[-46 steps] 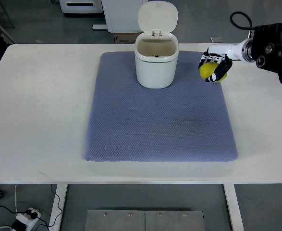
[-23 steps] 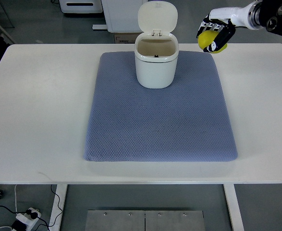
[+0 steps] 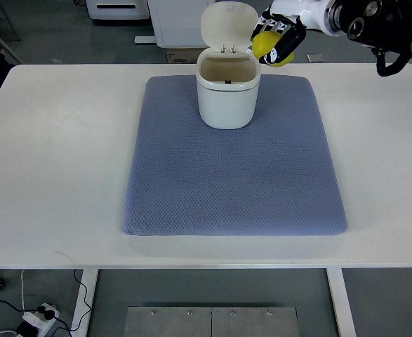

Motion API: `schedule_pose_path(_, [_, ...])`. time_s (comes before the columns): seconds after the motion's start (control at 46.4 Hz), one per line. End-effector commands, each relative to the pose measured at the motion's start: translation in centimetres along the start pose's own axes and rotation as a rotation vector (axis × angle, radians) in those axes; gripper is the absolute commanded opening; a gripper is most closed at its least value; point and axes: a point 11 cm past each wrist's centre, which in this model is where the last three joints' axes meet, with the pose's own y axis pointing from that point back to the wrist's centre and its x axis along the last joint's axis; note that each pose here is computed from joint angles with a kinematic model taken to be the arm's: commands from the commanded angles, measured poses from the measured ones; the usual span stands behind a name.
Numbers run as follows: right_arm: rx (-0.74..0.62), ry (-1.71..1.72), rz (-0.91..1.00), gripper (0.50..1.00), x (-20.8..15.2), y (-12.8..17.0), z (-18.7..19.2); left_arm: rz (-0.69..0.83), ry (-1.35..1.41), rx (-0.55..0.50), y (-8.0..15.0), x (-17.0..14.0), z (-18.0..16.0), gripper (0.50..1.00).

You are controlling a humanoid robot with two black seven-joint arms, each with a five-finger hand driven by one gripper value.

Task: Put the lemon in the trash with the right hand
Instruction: 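Lift the lemon with the right hand and carry it over the bin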

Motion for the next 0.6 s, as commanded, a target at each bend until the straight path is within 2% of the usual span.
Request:
schedule_pose_path(0.0, [0.007, -0.002, 0.013, 0.500, 0.3, -0.3, -0.6, 0.000, 0.000, 0.000, 0.0, 0.0, 0.0, 1.000])
schedule_pose_path(0.323, [0.046, 0.018, 0.019, 0.500, -0.7, -1.7, -3.3, 0.000, 0.000, 0.000, 0.0, 0.0, 0.0, 1.000])
schedule_pose_path(0.581, [0.045, 0.025, 0.024, 0.500, -1.4, -2.7, -3.9, 0.000, 0.000, 0.000, 0.0, 0.0, 0.0, 1.000])
